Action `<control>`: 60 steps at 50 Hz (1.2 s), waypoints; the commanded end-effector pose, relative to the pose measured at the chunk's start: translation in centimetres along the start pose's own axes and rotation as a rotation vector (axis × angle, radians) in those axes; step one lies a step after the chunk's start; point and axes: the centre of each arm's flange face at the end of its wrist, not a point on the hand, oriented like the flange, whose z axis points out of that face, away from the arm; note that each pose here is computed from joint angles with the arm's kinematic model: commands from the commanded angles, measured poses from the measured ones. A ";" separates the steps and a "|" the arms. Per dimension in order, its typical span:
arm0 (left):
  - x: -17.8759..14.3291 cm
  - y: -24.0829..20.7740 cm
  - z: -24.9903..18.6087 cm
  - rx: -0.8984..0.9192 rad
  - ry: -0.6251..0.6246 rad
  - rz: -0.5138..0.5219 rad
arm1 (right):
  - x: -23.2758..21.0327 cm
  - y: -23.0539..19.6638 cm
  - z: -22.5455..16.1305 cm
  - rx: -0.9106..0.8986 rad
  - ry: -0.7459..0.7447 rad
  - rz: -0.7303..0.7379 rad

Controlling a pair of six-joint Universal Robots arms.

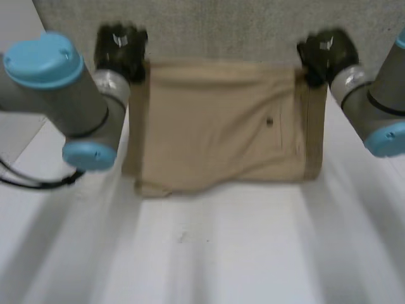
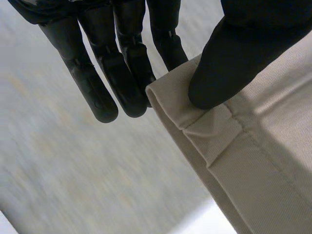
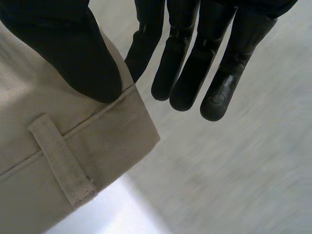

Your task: Fold the shorts.

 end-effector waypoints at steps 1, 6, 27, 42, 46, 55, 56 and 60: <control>-2.3 -8.6 2.4 0.370 -0.134 -0.071 | 3.4 -8.6 1.3 0.385 0.198 0.014; -4.0 -12.3 0.4 0.434 -0.158 -0.086 | 5.3 -11.3 -0.5 0.421 0.223 0.079; -0.1 -1.7 -15.1 -0.206 0.160 -0.132 | -5.4 0.4 -13.4 -0.191 -0.330 0.184; -0.3 -8.0 -14.1 -0.033 0.172 -0.177 | -8.2 6.2 -14.6 -0.463 -0.229 0.598; -0.6 -10.2 -14.1 0.014 0.174 -0.191 | -8.3 6.0 -14.2 -0.438 -0.177 0.728; 0.2 -13.2 -14.8 0.069 0.215 -0.219 | -13.9 4.0 -14.3 -0.358 -0.313 0.804; 0.2 -13.3 -14.8 0.071 0.215 -0.220 | -14.3 4.0 -14.2 -0.358 -0.322 0.811; 0.4 -13.6 -15.1 0.075 0.221 -0.226 | -15.7 5.0 -13.5 -0.383 -0.284 0.854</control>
